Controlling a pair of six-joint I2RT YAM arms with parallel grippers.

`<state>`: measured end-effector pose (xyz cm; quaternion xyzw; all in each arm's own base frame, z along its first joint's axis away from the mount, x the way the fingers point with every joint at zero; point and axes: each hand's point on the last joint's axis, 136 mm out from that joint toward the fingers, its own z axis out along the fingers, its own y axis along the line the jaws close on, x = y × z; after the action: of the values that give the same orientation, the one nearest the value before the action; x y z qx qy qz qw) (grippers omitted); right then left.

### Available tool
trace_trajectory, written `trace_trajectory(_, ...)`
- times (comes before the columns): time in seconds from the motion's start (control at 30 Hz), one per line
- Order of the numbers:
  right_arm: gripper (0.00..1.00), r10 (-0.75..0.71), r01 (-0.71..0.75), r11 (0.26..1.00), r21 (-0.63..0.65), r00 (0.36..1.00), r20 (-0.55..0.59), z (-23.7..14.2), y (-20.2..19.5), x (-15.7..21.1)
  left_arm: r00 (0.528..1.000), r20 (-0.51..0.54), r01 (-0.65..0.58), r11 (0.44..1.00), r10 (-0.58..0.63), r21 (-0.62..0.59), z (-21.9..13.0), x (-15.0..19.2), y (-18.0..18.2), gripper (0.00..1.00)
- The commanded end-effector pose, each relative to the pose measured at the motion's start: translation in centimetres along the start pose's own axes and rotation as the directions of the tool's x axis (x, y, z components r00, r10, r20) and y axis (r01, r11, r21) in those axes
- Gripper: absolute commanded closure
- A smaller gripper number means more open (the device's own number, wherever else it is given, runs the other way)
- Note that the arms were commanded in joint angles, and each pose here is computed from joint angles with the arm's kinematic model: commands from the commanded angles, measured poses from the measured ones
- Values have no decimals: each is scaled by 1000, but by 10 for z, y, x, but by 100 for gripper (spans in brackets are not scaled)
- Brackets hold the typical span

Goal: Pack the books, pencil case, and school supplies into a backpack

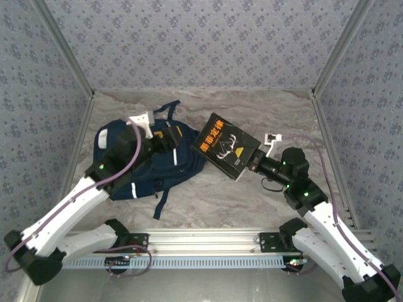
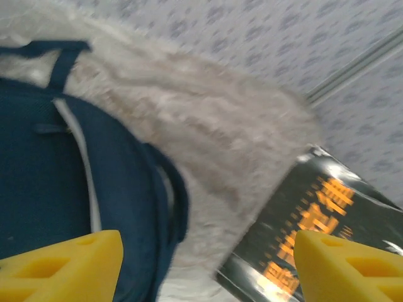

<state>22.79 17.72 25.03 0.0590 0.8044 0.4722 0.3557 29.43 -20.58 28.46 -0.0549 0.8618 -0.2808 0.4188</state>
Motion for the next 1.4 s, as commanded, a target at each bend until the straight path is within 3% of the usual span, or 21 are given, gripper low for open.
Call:
trace_trajectory(0.0, 100, -23, 31, 997, 73, 993, -115, -10, -16, 20, 985, -170, -33, 994, 15, -101, 21, 24, 29, 29)
trace_trajectory(0.17, 100, -33, 55, 986, 156, 990, -139, -17, -32, 23, 970, -238, 17, 986, -57, -164, 64, 21, 53, 35)
trace_trajectory(0.4, 100, -57, 81, 978, 193, 990, -127, -29, -40, 23, 941, -317, 72, 987, -115, -145, 117, 25, 63, 46)
trace_trajectory(0.77, 100, -36, 57, 978, 202, 994, -105, -41, -44, 24, 897, -420, 78, 984, -140, -161, 158, 48, 73, 56)
trace_trajectory(0.87, 100, -29, 50, 977, 207, 994, -106, -41, -47, 25, 892, -431, 79, 986, -135, -146, 161, 51, 71, 67)
trace_trajectory(0.97, 100, -60, 79, 971, 226, 994, -89, -45, -49, 21, 882, -459, 65, 991, -112, -117, 165, 55, 66, 90)
trace_trajectory(1.03, 100, -79, 93, 961, 262, 995, -63, -51, -52, 16, 868, -487, 50, 994, -90, -95, 167, 59, 59, 100)
trace_trajectory(1.17, 100, -127, 112, 917, 382, 992, 14, -71, -63, 2, 846, -533, -35, 999, 19, -20, 167, 69, 29, 100)
trace_trajectory(1.37, 100, -177, 77, 860, 504, 972, 153, -105, -63, -23, 761, -599, -187, 968, 250, 167, 148, 90, -47, 100)
